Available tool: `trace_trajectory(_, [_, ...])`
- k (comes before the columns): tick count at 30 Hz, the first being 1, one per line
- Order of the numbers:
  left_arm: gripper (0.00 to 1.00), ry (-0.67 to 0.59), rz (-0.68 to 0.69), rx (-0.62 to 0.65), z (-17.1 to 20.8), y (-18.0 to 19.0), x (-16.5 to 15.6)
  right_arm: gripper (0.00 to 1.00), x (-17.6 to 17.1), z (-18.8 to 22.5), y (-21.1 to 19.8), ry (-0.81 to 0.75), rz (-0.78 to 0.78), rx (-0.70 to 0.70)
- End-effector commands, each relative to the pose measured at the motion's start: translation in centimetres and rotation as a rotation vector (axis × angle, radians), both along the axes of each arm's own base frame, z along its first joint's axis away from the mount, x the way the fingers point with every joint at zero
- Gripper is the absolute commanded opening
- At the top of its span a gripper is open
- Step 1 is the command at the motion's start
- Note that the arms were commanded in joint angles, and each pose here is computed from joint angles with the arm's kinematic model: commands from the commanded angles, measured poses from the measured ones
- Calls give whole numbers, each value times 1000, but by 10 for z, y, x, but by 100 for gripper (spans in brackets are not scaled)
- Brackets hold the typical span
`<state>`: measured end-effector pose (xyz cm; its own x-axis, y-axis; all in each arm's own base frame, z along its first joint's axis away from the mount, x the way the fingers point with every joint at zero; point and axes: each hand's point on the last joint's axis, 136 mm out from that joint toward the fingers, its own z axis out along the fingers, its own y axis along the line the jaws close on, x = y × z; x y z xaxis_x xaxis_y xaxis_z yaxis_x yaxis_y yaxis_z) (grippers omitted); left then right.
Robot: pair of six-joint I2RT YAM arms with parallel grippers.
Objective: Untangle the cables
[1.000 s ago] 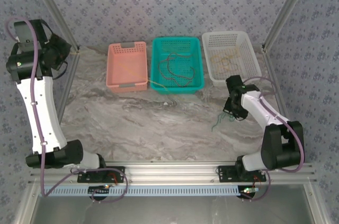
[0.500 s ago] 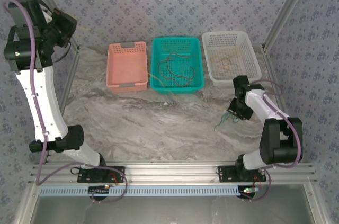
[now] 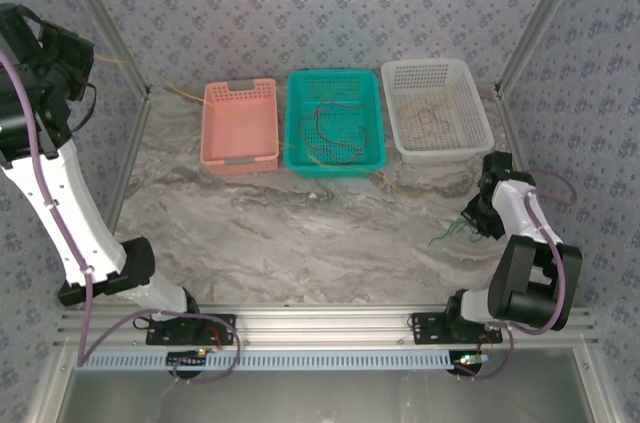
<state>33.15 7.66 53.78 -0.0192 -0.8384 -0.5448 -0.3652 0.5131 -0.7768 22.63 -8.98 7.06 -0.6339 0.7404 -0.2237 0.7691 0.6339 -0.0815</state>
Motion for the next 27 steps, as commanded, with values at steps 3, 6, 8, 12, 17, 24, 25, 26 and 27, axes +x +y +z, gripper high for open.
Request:
trace_trajectory(3, [0,-9,-17,-27,-1,0,7,0,-2,8,-10,-10,-12,-5])
trace_trajectory(6, [0,-39,-84,-34,5,-17,18,0,7,10,-4,-31,24,10])
trace_trajectory(8, [0,-5,-13,-19,-1,-3,8,0,-4,10,-11,12,-16,-5])
trace_trajectory(12, [0,-1,77,-34,-1,23,-10,0,-7,6,-35,-33,-112,60])
trace_trajectory(17, [0,50,122,-42,-13,32,-15,0,-5,9,-29,-55,-78,46])
trace_trajectory(24, [0,-159,-313,-79,28,-55,41,0,37,28,33,-236,126,161])
trace_trajectory(25, [0,-189,-377,-78,37,-71,44,0,43,33,46,-265,165,175])
trace_trajectory(26, [0,-226,-442,-71,47,-87,46,0,48,39,61,-294,191,200])
trace_trajectory(27, [0,-251,-490,-67,54,-99,47,0,51,44,74,-311,207,220])
